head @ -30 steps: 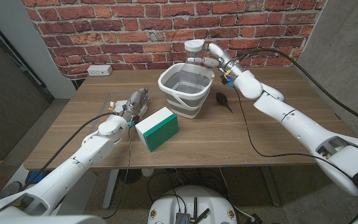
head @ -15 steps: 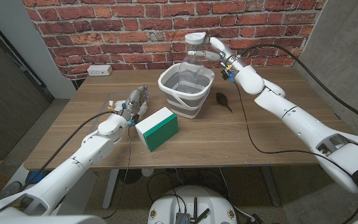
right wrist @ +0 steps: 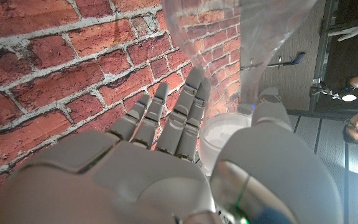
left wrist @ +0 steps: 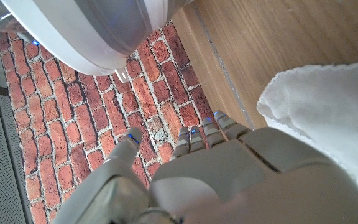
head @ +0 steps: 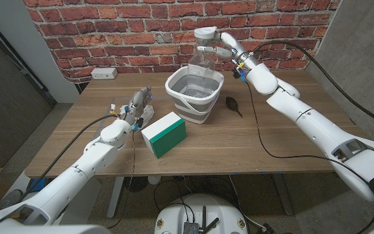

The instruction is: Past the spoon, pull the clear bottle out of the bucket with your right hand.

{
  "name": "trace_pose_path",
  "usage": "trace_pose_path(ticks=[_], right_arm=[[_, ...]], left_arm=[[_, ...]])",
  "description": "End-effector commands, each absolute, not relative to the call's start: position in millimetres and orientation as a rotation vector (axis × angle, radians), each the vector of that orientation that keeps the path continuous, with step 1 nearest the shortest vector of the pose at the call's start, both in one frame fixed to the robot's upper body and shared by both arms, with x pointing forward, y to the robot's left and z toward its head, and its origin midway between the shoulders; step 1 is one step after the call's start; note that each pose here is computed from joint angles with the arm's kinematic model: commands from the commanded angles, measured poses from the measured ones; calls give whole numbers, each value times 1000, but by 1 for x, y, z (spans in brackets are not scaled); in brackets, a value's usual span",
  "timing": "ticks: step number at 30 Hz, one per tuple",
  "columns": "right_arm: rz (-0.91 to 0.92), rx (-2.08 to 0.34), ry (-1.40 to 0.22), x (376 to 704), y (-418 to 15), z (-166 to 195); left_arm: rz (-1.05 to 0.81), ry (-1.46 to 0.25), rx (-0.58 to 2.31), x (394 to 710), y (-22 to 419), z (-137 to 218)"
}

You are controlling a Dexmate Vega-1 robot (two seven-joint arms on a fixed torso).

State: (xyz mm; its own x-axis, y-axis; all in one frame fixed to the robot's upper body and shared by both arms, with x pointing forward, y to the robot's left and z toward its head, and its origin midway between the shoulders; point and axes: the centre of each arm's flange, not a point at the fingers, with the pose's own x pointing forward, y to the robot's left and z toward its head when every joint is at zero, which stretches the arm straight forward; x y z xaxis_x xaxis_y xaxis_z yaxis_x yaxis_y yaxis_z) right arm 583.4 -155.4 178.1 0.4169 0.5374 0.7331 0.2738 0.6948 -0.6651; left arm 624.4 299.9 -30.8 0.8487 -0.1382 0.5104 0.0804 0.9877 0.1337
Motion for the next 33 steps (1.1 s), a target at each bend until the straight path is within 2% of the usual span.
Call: trace_pose_path(ticks=[1,15,33], right_arm=[[161,-802,-1156,573,-162,186],[108,-752,-1139,563,-174,196],[3,-701,-1185,538,-193,227]], left_arm=[[-98,-597,103,620,307,-30],[-99,-605,102,617,313,-31],[-99,-579,104,620,315,-35]])
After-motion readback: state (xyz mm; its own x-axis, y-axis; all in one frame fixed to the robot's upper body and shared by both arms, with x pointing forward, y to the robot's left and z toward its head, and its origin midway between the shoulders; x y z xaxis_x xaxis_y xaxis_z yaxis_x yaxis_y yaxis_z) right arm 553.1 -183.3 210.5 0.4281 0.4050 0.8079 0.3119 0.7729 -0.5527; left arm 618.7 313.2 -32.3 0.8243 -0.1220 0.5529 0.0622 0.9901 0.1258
